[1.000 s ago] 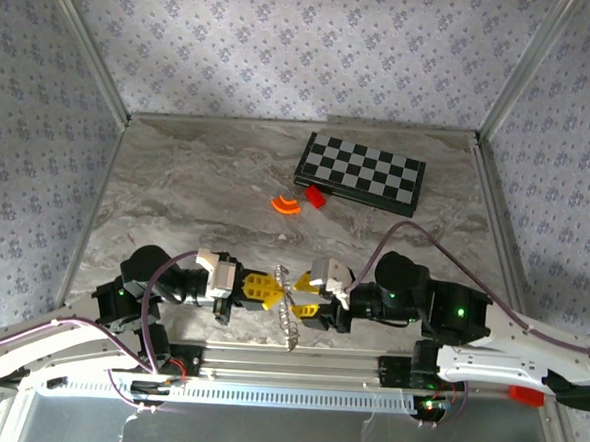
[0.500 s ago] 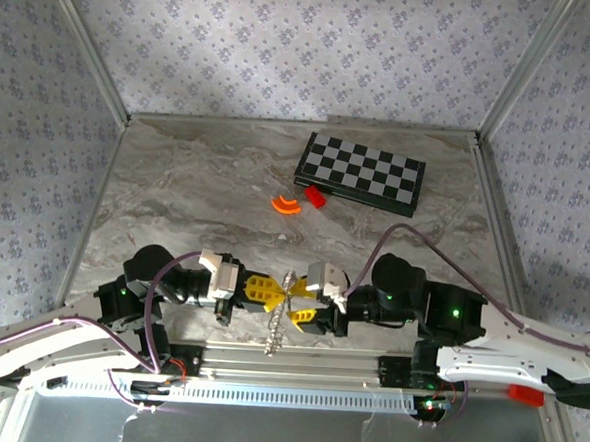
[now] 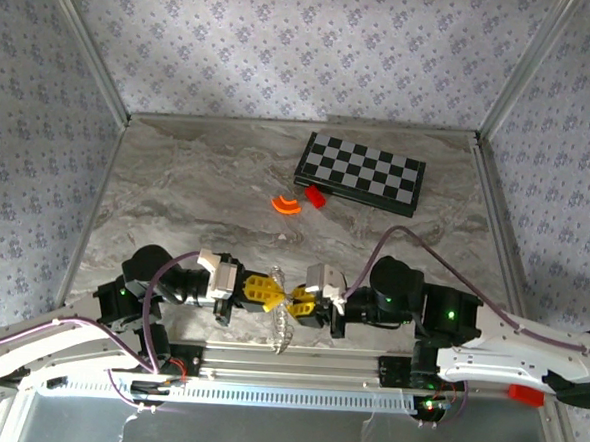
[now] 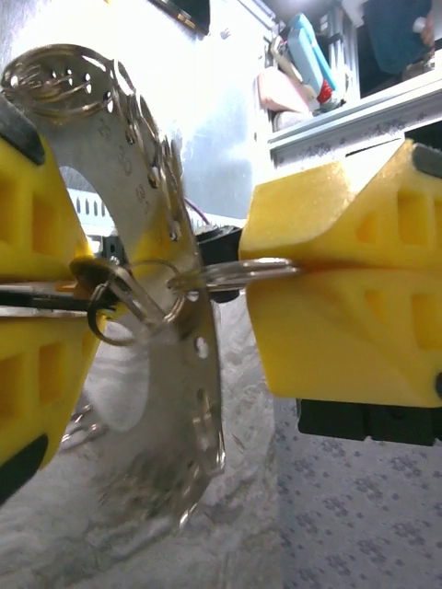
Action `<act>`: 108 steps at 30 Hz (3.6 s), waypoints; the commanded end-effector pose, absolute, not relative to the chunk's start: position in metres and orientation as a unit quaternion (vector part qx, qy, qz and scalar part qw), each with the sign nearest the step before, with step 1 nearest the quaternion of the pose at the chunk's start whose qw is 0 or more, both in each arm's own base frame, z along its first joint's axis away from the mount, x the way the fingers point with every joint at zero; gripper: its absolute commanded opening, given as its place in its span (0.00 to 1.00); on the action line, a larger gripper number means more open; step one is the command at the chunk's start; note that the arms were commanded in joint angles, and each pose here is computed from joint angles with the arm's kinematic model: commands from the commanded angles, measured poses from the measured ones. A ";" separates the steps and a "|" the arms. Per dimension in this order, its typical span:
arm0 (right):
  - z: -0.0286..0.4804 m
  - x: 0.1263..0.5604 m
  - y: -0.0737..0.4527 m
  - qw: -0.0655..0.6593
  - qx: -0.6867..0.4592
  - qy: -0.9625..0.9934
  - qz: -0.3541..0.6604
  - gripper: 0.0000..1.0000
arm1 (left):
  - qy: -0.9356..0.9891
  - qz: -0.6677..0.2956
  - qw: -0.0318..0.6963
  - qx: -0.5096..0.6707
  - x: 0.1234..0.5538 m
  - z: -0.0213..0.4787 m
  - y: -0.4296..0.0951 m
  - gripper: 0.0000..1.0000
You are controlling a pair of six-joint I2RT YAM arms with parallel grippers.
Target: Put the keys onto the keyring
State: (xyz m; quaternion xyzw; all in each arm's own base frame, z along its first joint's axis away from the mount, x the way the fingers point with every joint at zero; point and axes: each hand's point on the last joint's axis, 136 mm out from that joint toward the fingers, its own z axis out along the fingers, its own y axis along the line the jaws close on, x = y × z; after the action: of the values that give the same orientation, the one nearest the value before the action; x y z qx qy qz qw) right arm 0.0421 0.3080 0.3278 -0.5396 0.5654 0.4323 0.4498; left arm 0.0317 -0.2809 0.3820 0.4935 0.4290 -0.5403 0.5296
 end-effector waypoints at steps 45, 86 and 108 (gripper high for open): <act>0.331 0.062 0.287 0.478 -0.541 0.607 0.331 0.00 | 0.514 -0.395 0.521 0.556 0.057 0.350 -0.269 0.00; 0.288 0.111 0.266 0.419 -0.594 0.685 0.031 0.00 | 0.552 -0.382 0.547 0.500 0.083 0.312 -0.278 0.44; 0.258 0.161 0.270 0.346 -0.498 0.793 0.060 0.00 | 0.630 -0.322 0.600 0.373 0.122 0.292 -0.227 0.99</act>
State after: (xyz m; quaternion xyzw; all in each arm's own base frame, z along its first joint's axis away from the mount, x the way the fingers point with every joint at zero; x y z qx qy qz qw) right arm 0.1586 0.2635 0.2554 -0.5245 0.7775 0.0254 0.3460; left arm 0.1107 -0.2370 0.2951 0.4043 0.6100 -0.3395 0.5909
